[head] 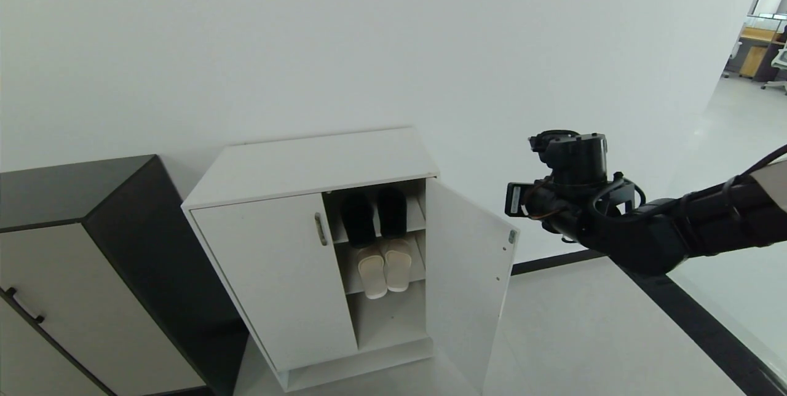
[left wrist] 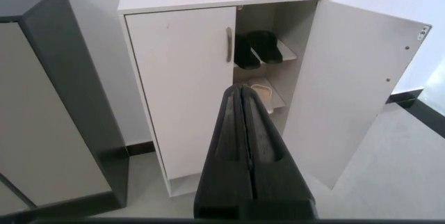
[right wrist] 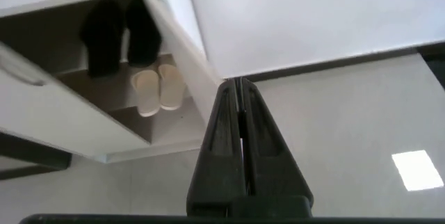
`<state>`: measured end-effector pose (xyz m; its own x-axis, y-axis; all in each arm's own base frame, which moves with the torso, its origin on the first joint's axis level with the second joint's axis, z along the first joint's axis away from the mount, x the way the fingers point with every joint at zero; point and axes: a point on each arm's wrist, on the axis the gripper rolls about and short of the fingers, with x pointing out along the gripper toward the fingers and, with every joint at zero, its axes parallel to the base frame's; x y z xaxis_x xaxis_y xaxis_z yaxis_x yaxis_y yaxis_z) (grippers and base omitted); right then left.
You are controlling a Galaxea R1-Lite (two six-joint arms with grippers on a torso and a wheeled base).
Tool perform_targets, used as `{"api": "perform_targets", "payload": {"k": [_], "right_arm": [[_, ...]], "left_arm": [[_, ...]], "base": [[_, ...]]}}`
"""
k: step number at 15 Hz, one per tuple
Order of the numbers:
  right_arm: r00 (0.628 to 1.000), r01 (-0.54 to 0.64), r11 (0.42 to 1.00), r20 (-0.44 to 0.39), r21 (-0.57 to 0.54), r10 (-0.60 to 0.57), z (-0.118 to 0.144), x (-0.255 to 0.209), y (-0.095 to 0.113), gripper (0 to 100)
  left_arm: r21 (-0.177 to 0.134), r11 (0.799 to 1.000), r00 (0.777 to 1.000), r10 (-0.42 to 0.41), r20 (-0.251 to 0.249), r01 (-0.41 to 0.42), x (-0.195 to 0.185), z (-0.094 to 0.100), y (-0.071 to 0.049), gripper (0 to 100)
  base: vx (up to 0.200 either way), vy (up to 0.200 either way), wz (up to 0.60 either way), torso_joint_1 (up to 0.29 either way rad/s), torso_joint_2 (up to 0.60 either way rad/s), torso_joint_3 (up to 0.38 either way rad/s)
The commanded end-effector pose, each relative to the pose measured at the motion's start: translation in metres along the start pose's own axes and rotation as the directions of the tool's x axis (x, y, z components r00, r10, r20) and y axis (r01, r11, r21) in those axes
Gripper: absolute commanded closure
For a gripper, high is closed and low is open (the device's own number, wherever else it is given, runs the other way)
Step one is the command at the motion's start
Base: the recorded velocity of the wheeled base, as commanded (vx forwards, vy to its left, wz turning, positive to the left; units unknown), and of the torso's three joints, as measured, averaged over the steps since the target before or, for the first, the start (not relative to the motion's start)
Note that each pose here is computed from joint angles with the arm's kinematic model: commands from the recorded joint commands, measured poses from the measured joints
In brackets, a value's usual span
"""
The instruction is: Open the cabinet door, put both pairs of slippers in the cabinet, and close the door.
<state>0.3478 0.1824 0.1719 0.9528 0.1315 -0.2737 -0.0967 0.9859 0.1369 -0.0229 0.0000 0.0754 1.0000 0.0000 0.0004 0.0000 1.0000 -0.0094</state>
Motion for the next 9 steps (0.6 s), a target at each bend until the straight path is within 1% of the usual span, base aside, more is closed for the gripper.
{"api": "perform_targets", "payload": {"k": [1, 4, 9], "right_arm": [[0.999, 0.033, 0.999, -0.025, -0.002, -0.033, -0.012, 0.021, -0.007, 100], [0.997, 0.065, 0.998, -0.038, 0.0, -0.065, -0.025, 0.042, -0.016, 100], [0.994, 0.085, 0.996, -0.074, -0.013, -0.086, -0.041, 0.057, -0.021, 100]], "left_arm": [[-0.001, 1.0, 1.0, 0.0, 0.0, 0.0, 0.0, 0.0, 0.0, 100], [-0.001, 1.0, 1.0, 0.0, 0.0, 0.0, 0.0, 0.0, 0.0, 100], [-0.001, 1.0, 1.0, 0.002, 0.0, -0.002, 0.0, 0.0, 0.0, 100]], "base": [[0.0, 0.0, 0.0, 0.0, 0.0, 0.0], [0.0, 0.0, 0.0, 0.0, 0.0, 0.0], [0.0, 0.0, 0.0, 0.0, 0.0, 0.0]]}}
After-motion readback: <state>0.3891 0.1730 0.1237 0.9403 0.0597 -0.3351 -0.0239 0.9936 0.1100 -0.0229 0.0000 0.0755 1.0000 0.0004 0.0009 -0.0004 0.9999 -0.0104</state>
